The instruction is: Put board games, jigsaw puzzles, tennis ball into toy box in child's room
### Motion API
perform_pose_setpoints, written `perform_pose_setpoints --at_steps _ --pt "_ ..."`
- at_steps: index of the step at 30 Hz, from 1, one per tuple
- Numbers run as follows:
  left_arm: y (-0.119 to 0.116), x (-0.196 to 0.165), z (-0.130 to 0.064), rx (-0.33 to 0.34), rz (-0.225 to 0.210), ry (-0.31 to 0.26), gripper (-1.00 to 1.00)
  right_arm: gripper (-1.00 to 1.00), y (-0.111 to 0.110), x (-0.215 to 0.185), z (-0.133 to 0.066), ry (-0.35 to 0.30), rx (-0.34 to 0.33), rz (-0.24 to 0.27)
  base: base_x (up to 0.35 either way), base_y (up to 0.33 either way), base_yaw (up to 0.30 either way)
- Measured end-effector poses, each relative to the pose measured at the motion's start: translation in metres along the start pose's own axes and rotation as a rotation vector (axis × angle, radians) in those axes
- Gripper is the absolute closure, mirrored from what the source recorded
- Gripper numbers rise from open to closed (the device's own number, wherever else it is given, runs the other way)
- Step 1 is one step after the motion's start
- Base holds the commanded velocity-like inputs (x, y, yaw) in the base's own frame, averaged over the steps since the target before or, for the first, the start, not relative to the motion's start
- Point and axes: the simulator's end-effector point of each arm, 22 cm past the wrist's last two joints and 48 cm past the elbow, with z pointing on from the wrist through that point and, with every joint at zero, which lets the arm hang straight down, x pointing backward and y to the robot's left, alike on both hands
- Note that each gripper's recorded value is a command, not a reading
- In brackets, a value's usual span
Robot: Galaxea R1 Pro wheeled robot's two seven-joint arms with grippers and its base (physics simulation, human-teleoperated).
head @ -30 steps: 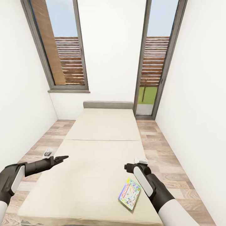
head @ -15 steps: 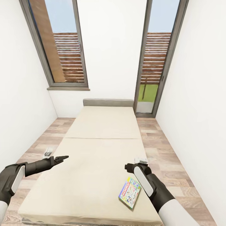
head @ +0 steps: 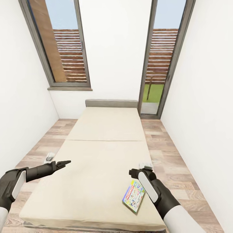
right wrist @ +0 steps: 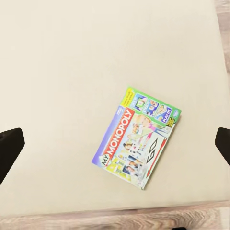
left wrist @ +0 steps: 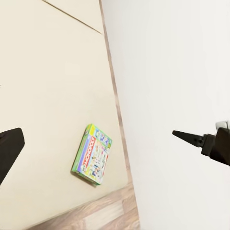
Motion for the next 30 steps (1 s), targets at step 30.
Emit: perform_pose_setpoints --at_steps 30 --pt "0.017 0.014 0.009 -0.002 -0.036 0.028 -1.00 -1.00 -0.023 -0.050 0.062 0.050 0.024 0.031 0.000 0.000 0.000"
